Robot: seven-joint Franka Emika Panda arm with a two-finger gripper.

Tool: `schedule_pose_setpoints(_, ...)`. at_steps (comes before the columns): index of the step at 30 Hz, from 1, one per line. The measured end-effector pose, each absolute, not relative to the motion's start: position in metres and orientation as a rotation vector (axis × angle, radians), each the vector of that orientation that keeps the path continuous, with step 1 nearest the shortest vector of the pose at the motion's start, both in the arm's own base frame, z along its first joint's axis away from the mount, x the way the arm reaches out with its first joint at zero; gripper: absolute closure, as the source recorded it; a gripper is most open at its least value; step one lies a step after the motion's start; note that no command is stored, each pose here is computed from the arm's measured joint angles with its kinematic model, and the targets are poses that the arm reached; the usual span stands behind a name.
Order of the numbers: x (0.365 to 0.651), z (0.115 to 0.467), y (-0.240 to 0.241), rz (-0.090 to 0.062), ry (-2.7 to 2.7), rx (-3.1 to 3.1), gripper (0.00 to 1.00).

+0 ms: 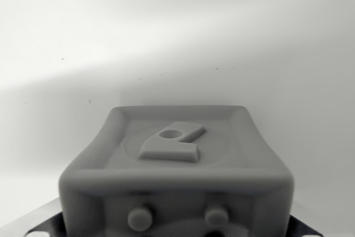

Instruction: Destack cube

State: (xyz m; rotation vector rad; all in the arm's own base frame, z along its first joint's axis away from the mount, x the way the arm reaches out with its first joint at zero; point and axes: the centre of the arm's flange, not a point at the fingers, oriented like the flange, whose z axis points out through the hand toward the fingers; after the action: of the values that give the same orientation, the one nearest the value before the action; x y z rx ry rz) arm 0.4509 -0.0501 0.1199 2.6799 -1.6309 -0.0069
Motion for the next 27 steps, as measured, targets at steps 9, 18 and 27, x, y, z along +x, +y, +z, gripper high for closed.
schedule_pose_setpoints(9,0.4507,0.1154,-0.0499,-0.006,-1.631,2.680,1.00)
schedule_pose_setpoints(18,0.4509,0.1154,-0.0498,-0.004,-1.631,2.681,0.00)
schedule_pose_setpoints(27,0.4510,0.1155,-0.0498,-0.004,-1.631,2.681,0.00)
